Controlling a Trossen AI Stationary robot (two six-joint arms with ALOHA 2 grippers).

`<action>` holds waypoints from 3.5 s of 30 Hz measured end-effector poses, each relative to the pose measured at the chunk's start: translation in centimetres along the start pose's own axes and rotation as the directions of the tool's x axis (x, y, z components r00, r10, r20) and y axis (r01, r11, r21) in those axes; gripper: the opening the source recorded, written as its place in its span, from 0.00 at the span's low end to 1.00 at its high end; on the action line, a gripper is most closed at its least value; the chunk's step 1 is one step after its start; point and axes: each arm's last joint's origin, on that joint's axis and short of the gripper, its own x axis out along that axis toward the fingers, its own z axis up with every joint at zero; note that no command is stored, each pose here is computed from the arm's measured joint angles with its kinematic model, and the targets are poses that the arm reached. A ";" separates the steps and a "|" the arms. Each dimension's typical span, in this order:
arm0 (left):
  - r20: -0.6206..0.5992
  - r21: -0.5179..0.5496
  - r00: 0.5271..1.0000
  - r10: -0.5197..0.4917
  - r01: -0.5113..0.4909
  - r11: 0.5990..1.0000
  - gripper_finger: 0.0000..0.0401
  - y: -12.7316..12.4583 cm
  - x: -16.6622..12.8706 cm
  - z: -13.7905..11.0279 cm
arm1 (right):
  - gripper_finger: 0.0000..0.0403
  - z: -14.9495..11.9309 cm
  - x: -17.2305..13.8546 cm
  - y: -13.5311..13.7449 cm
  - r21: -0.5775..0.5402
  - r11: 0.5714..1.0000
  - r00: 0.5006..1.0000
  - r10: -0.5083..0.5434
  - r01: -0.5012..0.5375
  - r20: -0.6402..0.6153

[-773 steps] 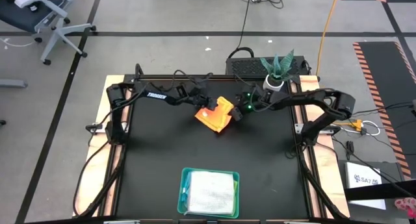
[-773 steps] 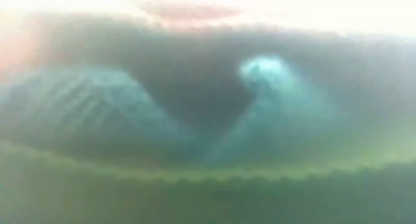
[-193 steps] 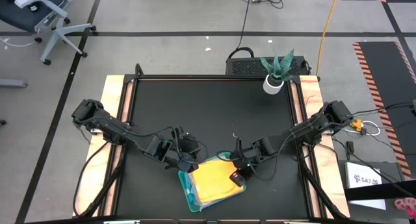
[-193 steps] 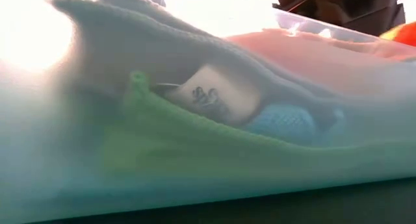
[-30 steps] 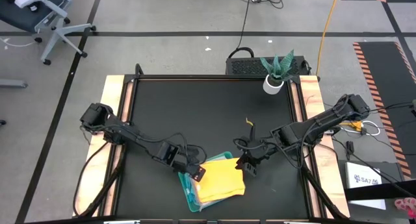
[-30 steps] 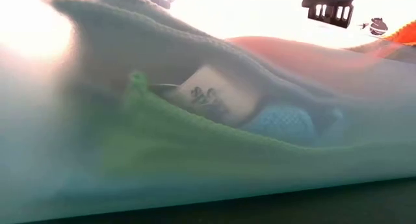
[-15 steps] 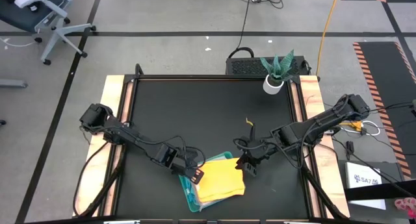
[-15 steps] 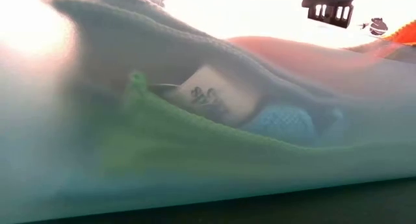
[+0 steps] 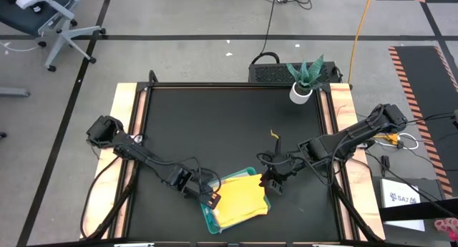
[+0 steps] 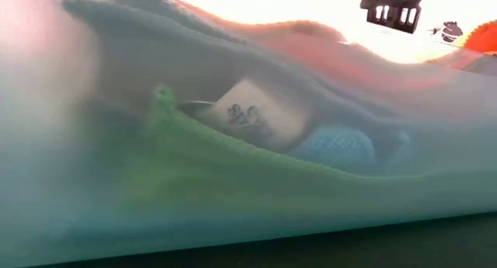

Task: Fold microfiber towels
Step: Put the folded orange microfiber cloth into the green transparent bin

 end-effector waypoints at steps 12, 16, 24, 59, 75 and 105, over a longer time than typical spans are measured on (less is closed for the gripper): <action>-0.011 -0.072 0.999 0.033 -0.034 0.997 0.03 0.3 -0.1 -1.2 | 0.29 0.0 0.0 0.0 -0.011 1.000 1.000 0.000 0.000 0.000; 0.031 -0.072 0.999 0.037 -0.034 0.997 0.01 0.3 -0.1 -1.1 | 0.29 0.0 0.0 0.0 -0.011 1.000 1.000 0.000 0.000 0.000; 0.053 -0.031 0.998 -0.037 0.039 0.999 0.10 -0.4 -0.1 -0.6 | 0.29 0.0 0.0 0.0 -0.032 0.999 1.000 0.001 -0.001 -0.002; 0.131 -0.011 0.991 0.038 -0.037 0.999 0.02 0.3 -0.1 -0.5 | 0.29 -0.2 0.7 0.0 -0.023 1.000 0.999 0.005 -0.006 -0.037; 0.069 0.026 0.998 -0.007 0.005 1.000 0.04 -0.1 0.0 0.3 | 0.29 -2.0 6.9 -0.8 -0.071 0.993 0.983 -0.107 0.097 -0.151; 0.055 0.042 0.998 -0.020 0.018 0.999 0.03 -0.3 -0.2 -2.1 | 0.29 -1.2 9.5 -3.7 -0.173 0.956 0.955 -0.262 0.237 -0.142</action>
